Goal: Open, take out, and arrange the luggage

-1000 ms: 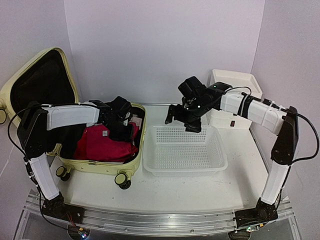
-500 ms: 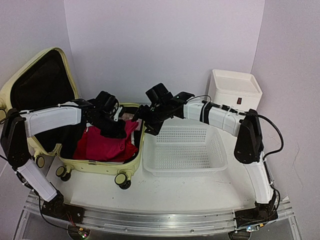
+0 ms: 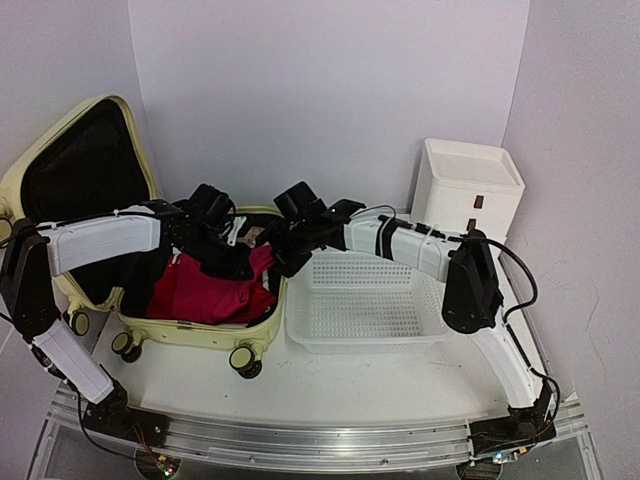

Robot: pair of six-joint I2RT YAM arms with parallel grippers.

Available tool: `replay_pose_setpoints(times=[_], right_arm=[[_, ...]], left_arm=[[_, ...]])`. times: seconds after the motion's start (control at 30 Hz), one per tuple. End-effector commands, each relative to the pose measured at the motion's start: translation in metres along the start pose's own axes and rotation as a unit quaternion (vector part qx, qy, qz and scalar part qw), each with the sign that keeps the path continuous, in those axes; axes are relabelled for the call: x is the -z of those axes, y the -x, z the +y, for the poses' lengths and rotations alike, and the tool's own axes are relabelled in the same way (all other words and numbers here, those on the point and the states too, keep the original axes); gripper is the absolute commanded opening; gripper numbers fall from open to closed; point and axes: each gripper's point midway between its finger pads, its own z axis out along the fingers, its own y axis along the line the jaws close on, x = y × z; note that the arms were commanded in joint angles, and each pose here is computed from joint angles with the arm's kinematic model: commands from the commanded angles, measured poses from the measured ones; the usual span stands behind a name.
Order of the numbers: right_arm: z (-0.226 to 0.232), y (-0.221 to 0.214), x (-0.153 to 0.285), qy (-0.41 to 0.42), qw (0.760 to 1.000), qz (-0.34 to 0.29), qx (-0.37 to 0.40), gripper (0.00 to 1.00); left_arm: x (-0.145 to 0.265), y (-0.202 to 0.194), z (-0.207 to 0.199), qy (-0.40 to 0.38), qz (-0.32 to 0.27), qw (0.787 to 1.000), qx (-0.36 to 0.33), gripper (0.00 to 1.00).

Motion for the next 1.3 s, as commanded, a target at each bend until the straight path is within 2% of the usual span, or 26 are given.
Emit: replay_pose_setpoints(times=[0.0, 0.23, 0.53, 0.67, 0.93, 1.1, 1.2, 1.27], right_arm=[[0.018, 0.000, -0.011, 0.030, 0.998, -0.020, -0.057, 0.64], [0.010, -0.001, -0.026, 0.023, 0.995, -0.034, -0.092, 0.58], [-0.007, 0.017, -0.033, 0.005, 0.991, -0.093, -0.092, 0.47], [-0.010, 0.023, -0.034, 0.001, 0.990, -0.113, -0.084, 0.38], [-0.008, 0.025, -0.046, 0.008, 0.990, -0.111, -0.081, 0.27], [0.004, 0.027, -0.040, 0.018, 0.992, -0.115, -0.050, 0.00], [0.014, 0.027, -0.030, 0.024, 0.993, -0.115, -0.018, 0.00], [0.019, 0.027, -0.022, 0.027, 0.993, -0.114, 0.001, 0.00]], left_arm=[[0.021, 0.012, -0.012, -0.022, -0.033, 0.999, -0.020, 0.00], [0.025, 0.011, -0.013, -0.026, -0.035, 0.999, -0.025, 0.00], [0.026, 0.005, -0.016, -0.038, -0.029, 0.998, -0.027, 0.00], [0.025, 0.002, -0.016, -0.040, -0.025, 0.999, -0.025, 0.00], [0.023, -0.004, -0.007, -0.042, -0.015, 0.999, -0.011, 0.00], [0.025, -0.005, -0.009, -0.052, -0.014, 0.998, -0.015, 0.00], [0.030, -0.006, -0.010, -0.053, -0.017, 0.998, -0.021, 0.14], [0.034, -0.008, -0.009, -0.049, -0.020, 0.998, -0.026, 0.27]])
